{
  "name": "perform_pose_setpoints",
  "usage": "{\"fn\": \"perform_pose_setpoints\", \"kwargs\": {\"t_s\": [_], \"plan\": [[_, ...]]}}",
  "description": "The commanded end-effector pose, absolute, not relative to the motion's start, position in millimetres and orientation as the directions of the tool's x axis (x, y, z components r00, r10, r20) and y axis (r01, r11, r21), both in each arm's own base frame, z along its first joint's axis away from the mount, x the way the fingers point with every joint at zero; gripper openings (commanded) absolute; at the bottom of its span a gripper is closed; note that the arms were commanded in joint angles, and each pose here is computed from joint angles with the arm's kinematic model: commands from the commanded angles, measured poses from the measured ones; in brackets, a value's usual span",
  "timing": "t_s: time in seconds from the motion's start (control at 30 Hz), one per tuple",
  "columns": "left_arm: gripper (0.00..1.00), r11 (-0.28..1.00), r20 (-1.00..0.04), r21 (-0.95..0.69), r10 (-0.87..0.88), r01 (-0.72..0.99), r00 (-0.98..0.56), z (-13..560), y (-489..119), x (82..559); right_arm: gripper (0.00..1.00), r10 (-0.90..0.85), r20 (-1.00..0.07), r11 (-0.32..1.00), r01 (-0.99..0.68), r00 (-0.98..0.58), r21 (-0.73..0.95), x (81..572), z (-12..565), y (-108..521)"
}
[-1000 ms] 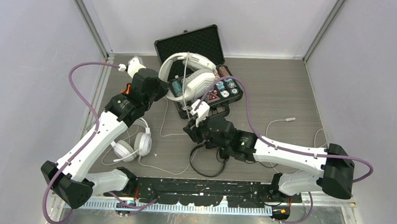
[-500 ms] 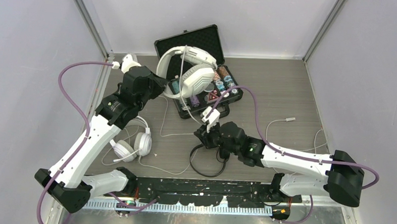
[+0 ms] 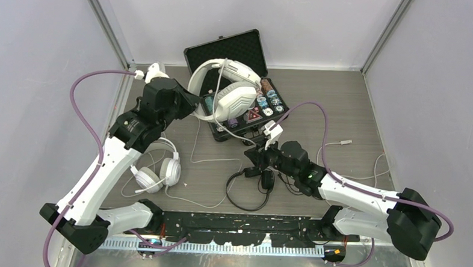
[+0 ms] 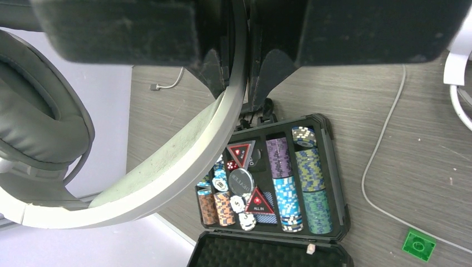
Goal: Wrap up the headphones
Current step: Wrap the headphones cable around the headphones.
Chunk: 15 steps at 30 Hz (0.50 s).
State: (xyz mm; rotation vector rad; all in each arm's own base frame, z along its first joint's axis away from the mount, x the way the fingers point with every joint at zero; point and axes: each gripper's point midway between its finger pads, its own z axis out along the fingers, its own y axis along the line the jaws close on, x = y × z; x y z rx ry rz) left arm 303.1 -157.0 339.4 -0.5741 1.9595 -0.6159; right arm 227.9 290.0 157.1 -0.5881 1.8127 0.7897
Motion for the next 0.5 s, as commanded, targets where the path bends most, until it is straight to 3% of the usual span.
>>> {"fn": "perform_pose_setpoints", "kwargs": {"t_s": [0.0,0.2,0.47], "plan": [[0.0,0.686,-0.633,-0.728,-0.676,-0.008,-0.378,394,-164,302,0.2,0.064,-0.944,0.66,-0.695,-0.324,0.284,236,175,285],[0.0,0.617,-0.625,-0.764,-0.638,0.187,-0.45,406,-191,287,0.14,0.106,-0.935,0.687,-0.655,-0.338,0.315,251,175,268],[0.0,0.591,-0.754,-0.641,-0.368,0.49,-0.544,399,-223,247,0.0,0.119,-0.928,0.684,-0.649,-0.353,0.334,260,196,262]]}}
